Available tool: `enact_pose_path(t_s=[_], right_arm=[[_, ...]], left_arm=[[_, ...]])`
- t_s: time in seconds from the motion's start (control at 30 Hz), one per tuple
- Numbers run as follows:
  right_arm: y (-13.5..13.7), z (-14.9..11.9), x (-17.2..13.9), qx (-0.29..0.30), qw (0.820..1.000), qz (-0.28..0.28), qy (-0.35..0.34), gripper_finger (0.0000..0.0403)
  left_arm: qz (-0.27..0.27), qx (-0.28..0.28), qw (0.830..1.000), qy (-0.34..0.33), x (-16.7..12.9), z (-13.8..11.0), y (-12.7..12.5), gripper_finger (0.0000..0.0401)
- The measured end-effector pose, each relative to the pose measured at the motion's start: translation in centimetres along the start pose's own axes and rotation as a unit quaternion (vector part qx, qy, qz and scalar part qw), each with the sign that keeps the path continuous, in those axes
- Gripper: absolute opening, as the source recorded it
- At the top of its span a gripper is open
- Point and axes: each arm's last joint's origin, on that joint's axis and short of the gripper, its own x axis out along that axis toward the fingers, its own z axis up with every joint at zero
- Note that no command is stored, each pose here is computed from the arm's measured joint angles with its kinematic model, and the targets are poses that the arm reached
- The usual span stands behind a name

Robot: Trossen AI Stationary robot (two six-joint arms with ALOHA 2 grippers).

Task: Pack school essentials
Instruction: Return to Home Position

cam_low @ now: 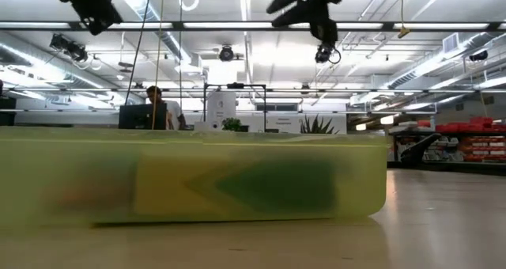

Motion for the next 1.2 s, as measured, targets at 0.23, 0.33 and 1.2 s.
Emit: enact_pose_path(t_s=[0.23, 0.33, 1.2], right_arm=[[-3.3, 0.4, -4.1, 0.005, 0.999, 0.018, -0.046, 0.0074], [-4.3, 0.2, -5.7, 0.005, 0.998, 0.018, -0.061, 0.0064], [-6.6, -0.9, -19.4, -0.044, 0.963, -0.032, -0.264, 0.0049]], left_arm=[[0.041, -0.053, 0.994, -0.086, -2.5, 0.2, 1.5, 0.0005], [0.053, -0.062, 0.99, -0.115, -3.5, 0.1, 1.9, 0.0004], [0.1, -0.121, 0.938, -0.31, -11.1, -3.6, 3.2, 0.0006]])
